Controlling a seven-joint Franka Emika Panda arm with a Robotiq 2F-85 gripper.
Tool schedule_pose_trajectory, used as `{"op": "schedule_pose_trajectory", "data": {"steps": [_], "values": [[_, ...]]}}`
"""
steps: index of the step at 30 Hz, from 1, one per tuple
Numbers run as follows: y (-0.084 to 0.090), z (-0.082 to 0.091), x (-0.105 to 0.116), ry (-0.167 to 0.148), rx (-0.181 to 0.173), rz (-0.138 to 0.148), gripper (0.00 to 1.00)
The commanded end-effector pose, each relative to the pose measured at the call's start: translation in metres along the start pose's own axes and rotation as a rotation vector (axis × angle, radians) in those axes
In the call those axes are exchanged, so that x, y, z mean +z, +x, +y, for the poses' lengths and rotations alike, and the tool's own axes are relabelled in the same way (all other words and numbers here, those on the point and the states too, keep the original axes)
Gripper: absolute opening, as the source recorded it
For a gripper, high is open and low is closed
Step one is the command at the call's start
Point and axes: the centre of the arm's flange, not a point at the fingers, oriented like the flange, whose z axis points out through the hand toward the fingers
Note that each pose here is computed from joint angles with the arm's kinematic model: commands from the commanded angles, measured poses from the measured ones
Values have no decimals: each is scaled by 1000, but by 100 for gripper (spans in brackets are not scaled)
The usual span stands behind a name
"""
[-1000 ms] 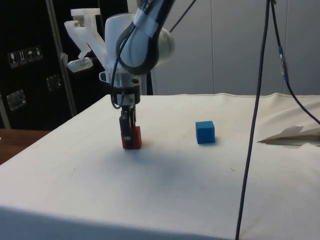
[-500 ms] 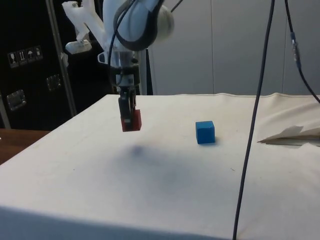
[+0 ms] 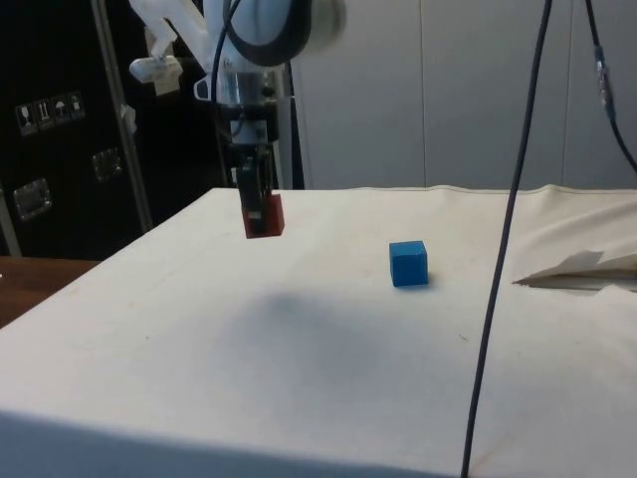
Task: Stack the two cubes.
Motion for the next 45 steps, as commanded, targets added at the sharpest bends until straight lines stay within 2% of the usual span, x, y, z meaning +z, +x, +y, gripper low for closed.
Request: {"op": "schedule_pose_trajectory", "data": {"steps": [1,6,7,16,17,18,20,26,27,28,34,35,36,40,43,44,45], "values": [[-2,0,-4,-1,0,-3,0],[-4,-1,-19,1,1,-3,0],[-2,-1,-15,5,0,-2,0],[-16,-14,-37,-15,-12,7,0],[-15,-12,-35,-2,-12,3,0],[-18,-15,-39,-17,-12,10,0],[-21,-18,-41,-20,-16,13,0],[-33,-24,-41,-26,-27,33,0],[-32,-23,-39,-15,-27,25,0],[-35,-25,-41,-26,-28,37,0],[-50,-29,-41,-29,-33,59,0],[-49,-28,-40,-22,-33,49,0],[-52,-29,-41,-30,-33,63,0],[-65,-30,-40,-31,-38,81,0],[-73,-28,-39,-31,-40,85,0],[-70,-29,-37,-31,-38,74,0],[-76,-28,-39,-31,-42,86,0]]}}
